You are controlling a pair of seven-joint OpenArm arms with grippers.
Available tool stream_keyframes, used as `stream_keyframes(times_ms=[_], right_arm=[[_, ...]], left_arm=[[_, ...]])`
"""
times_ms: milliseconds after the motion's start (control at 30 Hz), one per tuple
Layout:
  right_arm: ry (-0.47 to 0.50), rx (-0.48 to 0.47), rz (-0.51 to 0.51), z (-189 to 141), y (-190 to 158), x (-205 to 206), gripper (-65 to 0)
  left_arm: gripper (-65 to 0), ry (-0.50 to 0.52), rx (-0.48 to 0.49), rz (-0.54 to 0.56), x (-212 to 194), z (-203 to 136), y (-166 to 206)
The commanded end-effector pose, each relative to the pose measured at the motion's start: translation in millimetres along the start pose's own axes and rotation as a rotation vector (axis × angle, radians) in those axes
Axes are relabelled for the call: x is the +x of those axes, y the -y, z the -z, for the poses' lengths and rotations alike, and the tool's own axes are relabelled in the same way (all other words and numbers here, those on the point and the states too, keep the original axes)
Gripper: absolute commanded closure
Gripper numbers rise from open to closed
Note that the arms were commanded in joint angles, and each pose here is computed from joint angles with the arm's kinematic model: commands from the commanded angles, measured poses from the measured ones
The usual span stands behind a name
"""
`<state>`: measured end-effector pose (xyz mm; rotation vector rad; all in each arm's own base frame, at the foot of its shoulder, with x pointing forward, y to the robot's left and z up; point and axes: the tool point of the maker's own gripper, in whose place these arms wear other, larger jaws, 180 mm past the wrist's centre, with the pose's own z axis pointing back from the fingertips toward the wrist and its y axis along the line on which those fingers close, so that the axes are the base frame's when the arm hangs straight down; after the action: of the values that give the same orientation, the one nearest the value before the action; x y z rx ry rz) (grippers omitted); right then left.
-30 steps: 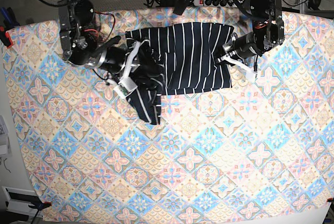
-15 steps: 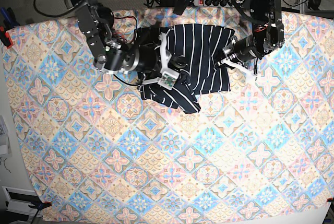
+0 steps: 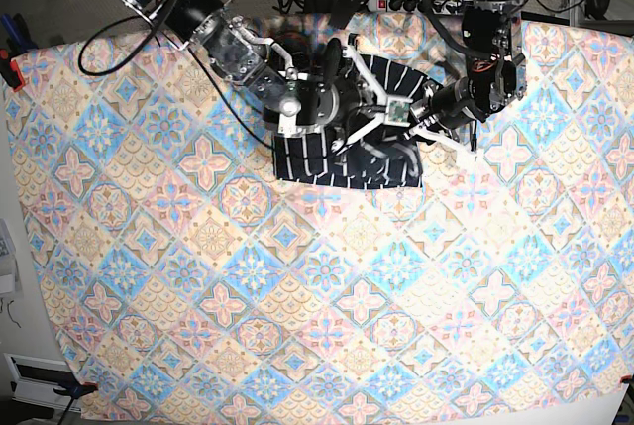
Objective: Fold the T-shirt properly
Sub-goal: 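Fold the strip in half with the right gripper toward the left gripper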
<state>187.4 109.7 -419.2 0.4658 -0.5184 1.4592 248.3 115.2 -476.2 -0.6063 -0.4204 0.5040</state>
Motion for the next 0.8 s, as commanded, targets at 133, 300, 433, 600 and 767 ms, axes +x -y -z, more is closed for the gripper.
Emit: stream_keyframes(times_ms=[133,300,433,600,767], right_arm=[[-0.047,-0.008,-0.102,8.1,12.2,4.0,-0.3],[-0.020,-0.030,-0.100,6.7,19.3,7.3,-4.1],[0.013,-0.095,-0.032,-5.9,44.7,5.9,-10.4],[0.063,-0.161,-0.006,-24.1,64.6,15.4,-17.5],[0.111,-0.212,0.063,-40.3,67.1,12.8,-20.1]], left_arm=[[0.0,-0.023,0.017,0.006,-6.2,-2.6,-5.8],[-4.1,-0.041,0.017,0.011,-10.0,-6.5,-6.6],[-17.3,-0.055,0.011,0.043,-9.8,-15.1,-1.5],[-21.0,-0.025,0.020,0.026,-0.8,-21.3,-7.0],[-21.6,0.004,0.030,0.009,7.6,-26.4,-13.8]])
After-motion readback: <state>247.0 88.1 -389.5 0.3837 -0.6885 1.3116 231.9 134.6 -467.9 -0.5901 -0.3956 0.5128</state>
